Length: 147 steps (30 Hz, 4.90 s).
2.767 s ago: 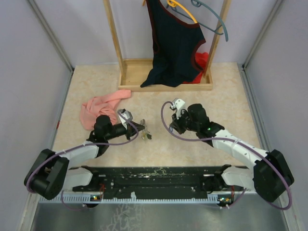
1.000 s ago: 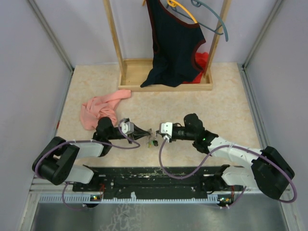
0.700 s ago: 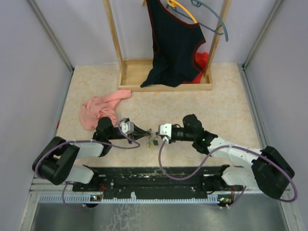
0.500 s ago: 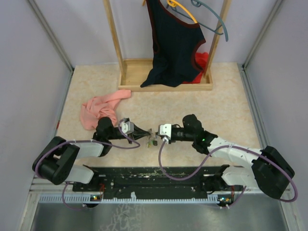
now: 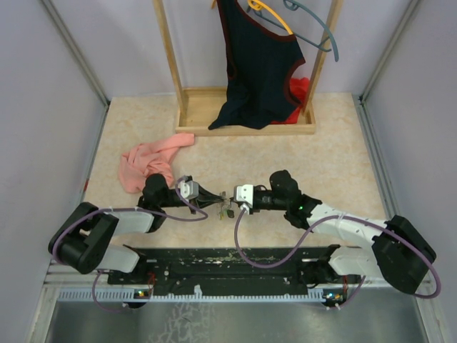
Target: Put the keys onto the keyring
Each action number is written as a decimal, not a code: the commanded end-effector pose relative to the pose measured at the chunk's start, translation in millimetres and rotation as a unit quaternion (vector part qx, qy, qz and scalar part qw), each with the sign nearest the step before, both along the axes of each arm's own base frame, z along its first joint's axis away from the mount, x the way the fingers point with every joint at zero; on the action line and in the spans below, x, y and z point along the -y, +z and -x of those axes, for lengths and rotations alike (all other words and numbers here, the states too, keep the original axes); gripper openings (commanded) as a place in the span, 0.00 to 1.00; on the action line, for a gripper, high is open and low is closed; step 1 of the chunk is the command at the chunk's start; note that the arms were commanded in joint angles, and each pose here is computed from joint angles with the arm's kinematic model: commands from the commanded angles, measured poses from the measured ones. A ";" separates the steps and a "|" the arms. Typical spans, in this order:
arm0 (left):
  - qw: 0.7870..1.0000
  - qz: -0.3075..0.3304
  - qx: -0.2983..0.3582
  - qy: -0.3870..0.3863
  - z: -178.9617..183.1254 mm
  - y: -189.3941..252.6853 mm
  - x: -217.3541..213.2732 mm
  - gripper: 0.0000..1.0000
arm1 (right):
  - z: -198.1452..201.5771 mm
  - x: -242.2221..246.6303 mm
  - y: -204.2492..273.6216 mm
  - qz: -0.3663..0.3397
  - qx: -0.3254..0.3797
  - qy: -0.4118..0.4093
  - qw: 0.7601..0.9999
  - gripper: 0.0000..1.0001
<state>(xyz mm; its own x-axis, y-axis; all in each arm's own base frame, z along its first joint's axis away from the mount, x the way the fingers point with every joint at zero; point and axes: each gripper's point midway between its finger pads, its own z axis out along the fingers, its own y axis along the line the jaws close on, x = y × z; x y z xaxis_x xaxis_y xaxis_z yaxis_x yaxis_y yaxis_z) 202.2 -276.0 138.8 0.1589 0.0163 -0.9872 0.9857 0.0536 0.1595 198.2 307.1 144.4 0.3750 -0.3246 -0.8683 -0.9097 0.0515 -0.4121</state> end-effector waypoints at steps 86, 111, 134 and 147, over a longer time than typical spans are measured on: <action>0.996 -0.045 0.054 0.053 -10.0 6.5 7.5 0.01 | -1.0 -18.5 46.5 -0.002 -0.005 0.011 1.000 0.00; 0.991 -0.061 0.071 0.094 -15.1 9.6 8.8 0.01 | -0.6 -12.1 37.9 0.035 -0.014 0.007 0.999 0.18; 0.993 -0.052 0.072 0.077 -8.9 12.3 10.6 0.01 | -20.9 1.4 28.7 0.008 0.001 -0.033 0.999 0.23; 0.993 -0.047 0.074 0.073 -7.1 15.7 11.2 0.01 | -19.9 -2.2 23.3 0.012 -0.009 -0.024 1.000 0.16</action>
<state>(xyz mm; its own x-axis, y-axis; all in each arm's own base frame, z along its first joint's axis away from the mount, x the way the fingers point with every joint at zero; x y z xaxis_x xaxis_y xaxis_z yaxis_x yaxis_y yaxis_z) 213.6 -284.6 140.9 0.2497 0.1839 -0.9507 0.9407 0.1867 0.2832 213.0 300.8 147.8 0.3063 -0.4193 -0.8546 -0.9253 0.0799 -0.3708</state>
